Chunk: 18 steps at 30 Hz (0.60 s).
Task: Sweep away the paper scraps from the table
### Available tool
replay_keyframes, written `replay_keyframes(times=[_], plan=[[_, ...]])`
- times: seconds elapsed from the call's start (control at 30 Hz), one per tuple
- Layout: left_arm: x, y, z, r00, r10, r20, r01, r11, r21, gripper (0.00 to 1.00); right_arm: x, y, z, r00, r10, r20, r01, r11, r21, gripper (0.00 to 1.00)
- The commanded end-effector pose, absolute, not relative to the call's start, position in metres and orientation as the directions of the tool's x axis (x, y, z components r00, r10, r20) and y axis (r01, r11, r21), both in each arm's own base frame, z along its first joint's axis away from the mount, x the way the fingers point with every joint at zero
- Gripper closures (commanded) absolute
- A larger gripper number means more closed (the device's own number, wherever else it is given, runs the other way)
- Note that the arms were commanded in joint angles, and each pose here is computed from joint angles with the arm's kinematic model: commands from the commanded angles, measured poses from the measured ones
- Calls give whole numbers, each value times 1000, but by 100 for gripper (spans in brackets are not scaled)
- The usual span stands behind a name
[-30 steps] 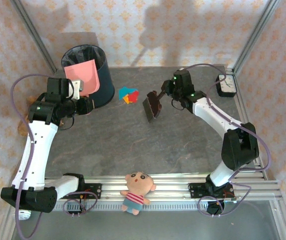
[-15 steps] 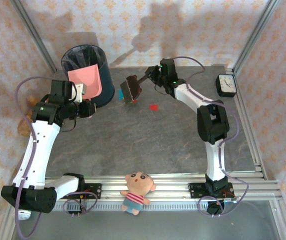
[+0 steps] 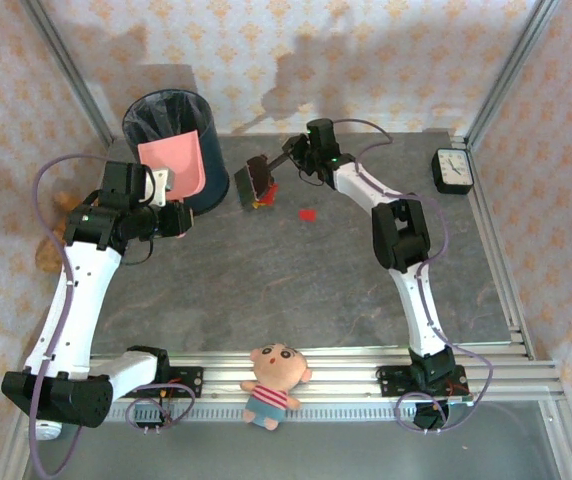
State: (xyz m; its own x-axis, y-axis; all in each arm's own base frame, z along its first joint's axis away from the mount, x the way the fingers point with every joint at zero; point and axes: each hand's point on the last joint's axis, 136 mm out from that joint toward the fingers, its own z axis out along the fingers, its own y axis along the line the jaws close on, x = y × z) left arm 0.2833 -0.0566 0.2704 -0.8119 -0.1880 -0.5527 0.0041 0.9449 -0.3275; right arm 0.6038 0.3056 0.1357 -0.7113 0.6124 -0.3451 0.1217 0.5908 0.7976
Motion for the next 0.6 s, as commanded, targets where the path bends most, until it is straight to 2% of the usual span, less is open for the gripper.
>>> replay_keyframes(times=[0.0,0.2,0.57], plan=[[281,-59,273,-804,-161,-573,36,947,-318,100,603,289,143,-686,615,-389,157,647,746,100],[280,-60,273,-805,-157,-572,40,947,-318,100,584,255,135,-672,612,-417,203,694,691,100],[286,-79,267,-822,-96,-562,95,949,-301,100,530,162,120,-626,619,-475,305,754,581,100]])
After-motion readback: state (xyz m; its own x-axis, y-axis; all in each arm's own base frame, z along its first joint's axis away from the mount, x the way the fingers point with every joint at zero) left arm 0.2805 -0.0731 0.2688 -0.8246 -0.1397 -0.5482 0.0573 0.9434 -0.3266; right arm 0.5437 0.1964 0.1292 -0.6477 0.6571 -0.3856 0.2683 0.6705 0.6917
